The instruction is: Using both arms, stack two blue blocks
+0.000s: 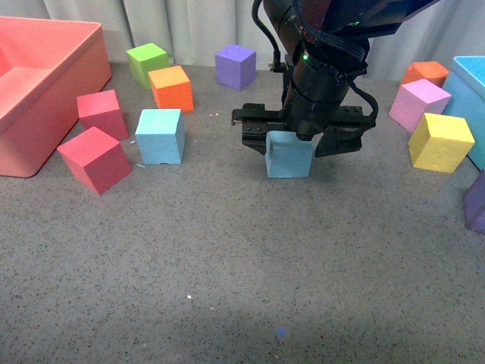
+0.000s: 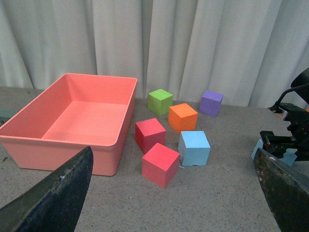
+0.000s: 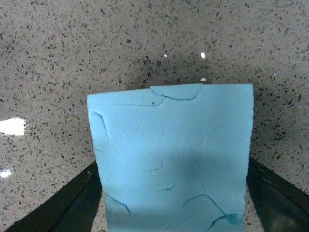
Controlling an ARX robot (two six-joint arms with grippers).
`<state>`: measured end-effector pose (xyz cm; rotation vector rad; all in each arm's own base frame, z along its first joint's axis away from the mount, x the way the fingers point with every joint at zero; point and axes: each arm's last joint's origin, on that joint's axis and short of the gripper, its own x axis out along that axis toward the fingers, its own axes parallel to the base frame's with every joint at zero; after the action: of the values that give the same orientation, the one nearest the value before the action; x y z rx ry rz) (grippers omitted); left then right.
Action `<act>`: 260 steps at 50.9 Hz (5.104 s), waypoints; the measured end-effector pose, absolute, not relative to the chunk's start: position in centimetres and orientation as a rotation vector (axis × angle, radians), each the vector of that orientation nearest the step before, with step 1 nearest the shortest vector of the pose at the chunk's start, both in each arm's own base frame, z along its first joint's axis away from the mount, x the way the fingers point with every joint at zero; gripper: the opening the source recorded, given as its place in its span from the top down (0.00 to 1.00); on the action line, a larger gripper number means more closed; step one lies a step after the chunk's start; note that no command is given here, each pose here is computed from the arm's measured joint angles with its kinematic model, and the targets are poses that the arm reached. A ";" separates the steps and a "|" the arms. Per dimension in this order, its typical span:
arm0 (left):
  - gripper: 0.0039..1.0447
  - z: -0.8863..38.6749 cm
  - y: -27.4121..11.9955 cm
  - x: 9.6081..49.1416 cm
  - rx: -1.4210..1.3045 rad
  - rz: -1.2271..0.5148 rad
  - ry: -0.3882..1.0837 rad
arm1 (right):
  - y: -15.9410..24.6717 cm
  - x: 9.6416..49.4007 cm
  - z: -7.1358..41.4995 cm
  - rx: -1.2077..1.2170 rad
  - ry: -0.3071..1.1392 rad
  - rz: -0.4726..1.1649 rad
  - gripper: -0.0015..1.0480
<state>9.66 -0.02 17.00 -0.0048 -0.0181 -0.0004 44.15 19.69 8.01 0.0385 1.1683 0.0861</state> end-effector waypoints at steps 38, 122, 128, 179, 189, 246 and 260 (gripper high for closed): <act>0.06 17.0 0.0 9.7 -0.005 -0.001 -0.018 | 7.8 32.4 15.2 0.022 -0.039 -0.012 0.76; 0.06 17.0 0.0 9.7 -0.005 0.000 -0.018 | 0.0 12.3 16.7 0.000 -0.003 0.001 0.99; 0.06 17.0 0.0 9.7 -0.005 0.000 -0.018 | 0.0 12.0 16.7 0.000 -0.004 0.001 0.99; 0.06 17.0 0.0 9.7 -0.005 0.000 -0.018 | 0.0 9.8 16.4 -0.001 -0.001 0.003 0.62; 0.06 16.7 0.1 9.8 -0.034 0.064 0.166 | 0.0 9.8 16.4 -0.001 -0.001 0.003 0.27; 0.06 14.4 -6.9 40.9 0.039 -0.089 0.884 | 0.0 9.8 16.4 0.000 -0.001 0.004 0.09; 0.06 12.7 -8.2 44.1 0.022 -0.094 0.967 | 0.0 9.8 16.4 0.000 -0.001 0.004 0.09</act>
<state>44.12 -8.18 12.69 0.0221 0.9671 -0.0944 9.77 0.03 16.45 -0.0002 -0.0010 0.0038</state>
